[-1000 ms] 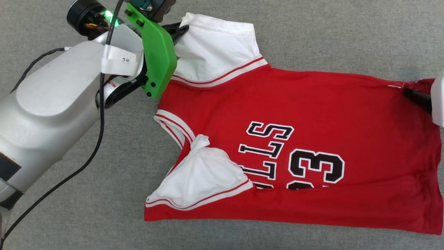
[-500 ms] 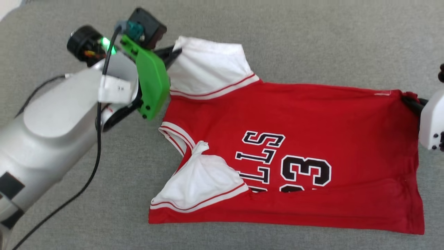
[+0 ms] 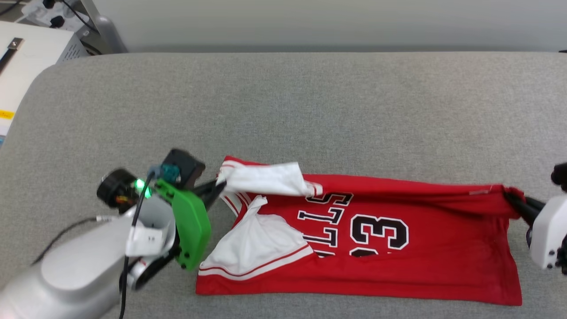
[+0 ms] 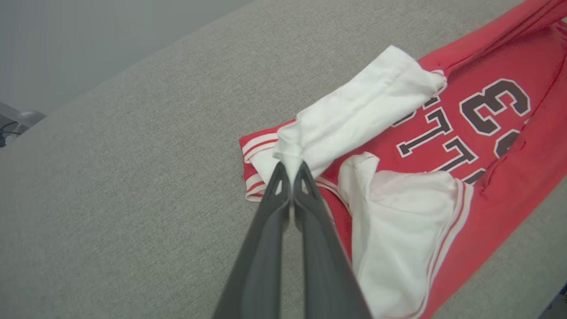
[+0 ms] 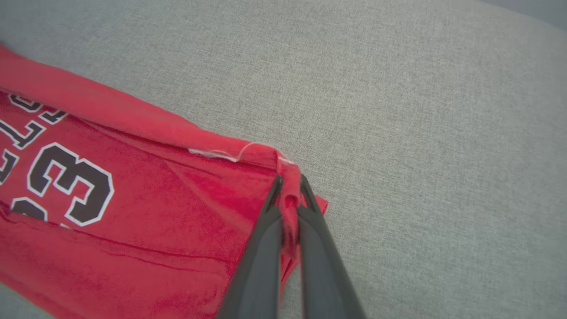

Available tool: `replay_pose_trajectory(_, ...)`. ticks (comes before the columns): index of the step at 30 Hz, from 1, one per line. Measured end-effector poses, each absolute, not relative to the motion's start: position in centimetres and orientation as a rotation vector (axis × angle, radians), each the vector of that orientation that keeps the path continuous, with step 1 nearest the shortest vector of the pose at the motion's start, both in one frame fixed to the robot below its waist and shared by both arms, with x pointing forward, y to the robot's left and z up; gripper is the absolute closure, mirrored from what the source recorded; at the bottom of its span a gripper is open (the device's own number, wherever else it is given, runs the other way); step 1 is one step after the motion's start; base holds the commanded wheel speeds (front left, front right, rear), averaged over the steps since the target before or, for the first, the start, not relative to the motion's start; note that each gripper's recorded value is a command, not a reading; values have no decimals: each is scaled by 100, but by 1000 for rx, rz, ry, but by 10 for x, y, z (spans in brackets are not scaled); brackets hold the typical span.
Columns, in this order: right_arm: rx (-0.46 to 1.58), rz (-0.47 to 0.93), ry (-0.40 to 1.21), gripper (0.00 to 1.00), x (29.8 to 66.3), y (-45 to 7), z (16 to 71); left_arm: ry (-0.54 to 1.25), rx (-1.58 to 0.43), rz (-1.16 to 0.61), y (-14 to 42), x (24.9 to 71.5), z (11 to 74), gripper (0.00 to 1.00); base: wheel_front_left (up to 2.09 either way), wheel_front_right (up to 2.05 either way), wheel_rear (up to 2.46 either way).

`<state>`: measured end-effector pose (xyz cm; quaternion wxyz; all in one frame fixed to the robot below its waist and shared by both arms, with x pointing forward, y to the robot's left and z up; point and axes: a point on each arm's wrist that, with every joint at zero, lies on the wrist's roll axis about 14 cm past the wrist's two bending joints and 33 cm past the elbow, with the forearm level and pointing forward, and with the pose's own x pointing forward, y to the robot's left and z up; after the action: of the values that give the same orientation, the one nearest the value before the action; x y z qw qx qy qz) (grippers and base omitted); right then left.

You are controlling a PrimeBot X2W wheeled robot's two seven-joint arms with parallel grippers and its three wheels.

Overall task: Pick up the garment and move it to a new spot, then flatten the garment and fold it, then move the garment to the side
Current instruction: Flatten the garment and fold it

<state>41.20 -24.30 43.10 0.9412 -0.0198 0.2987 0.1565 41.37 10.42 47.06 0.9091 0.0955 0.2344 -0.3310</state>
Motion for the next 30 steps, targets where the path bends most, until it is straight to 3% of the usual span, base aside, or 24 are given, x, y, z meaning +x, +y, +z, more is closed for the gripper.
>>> replay_pose_trajectory(10,37,314,680,100,366,-237,400,640,107,-661,109,359,425,100,0,0,0)
replay_pose_trajectory(20,91,280,757,100,356,-233,372,737,49,-626,110,348,385,100,0,0,0)
replay_pose_trajectory(21,95,278,751,93,357,-233,373,734,41,-620,110,348,385,76,0,0,0)
replay_pose_trajectory(22,100,275,742,53,358,-232,374,729,38,-614,111,349,385,51,0,0,0)
replay_pose_trajectory(23,102,276,736,0,358,-231,375,716,34,-608,111,349,385,0,0,0,0)
replay_pose_trajectory(30,134,285,600,0,365,-231,415,470,4,-482,123,373,424,0,0,0,0)
